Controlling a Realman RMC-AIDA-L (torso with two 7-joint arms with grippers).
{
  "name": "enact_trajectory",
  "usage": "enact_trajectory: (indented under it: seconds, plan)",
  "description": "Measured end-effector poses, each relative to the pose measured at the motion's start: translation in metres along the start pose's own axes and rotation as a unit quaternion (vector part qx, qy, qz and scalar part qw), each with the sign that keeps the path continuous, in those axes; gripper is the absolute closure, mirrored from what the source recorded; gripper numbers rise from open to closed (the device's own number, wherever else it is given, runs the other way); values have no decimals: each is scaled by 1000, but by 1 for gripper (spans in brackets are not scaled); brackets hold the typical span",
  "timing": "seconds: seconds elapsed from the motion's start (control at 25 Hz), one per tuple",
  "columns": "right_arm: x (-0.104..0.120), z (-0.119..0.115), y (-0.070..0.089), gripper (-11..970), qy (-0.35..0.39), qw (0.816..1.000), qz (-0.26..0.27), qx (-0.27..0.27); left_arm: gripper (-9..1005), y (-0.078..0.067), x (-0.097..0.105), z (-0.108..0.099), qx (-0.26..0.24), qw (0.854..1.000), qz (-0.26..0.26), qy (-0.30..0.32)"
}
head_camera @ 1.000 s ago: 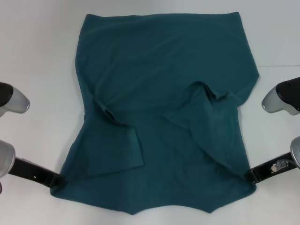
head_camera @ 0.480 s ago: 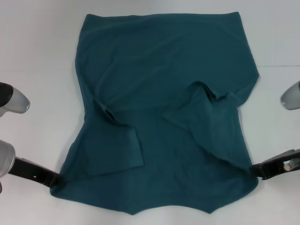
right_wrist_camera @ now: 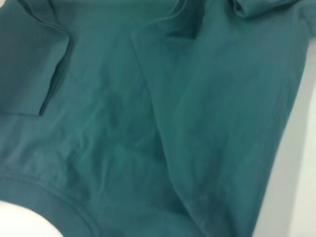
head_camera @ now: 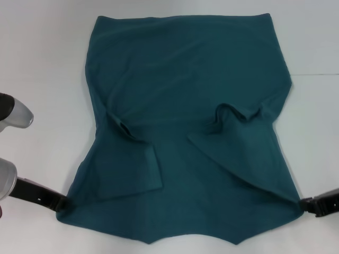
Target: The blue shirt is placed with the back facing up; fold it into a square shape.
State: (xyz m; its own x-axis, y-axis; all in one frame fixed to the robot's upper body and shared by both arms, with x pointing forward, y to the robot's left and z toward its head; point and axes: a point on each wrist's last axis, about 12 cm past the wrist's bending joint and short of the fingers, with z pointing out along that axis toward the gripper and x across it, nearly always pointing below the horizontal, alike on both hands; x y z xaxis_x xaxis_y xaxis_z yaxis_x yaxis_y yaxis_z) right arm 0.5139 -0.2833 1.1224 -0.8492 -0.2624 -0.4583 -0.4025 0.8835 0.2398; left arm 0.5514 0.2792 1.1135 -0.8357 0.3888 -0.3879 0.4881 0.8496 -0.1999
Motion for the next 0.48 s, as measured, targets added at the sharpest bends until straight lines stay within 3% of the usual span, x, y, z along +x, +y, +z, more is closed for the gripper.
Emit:
enact_trajectory:
  seconds: [0.48]
  plan:
    - [28,1,-2,955,-8,1000,-8,-23,949,-7,12,-7,28,1000,3,12]
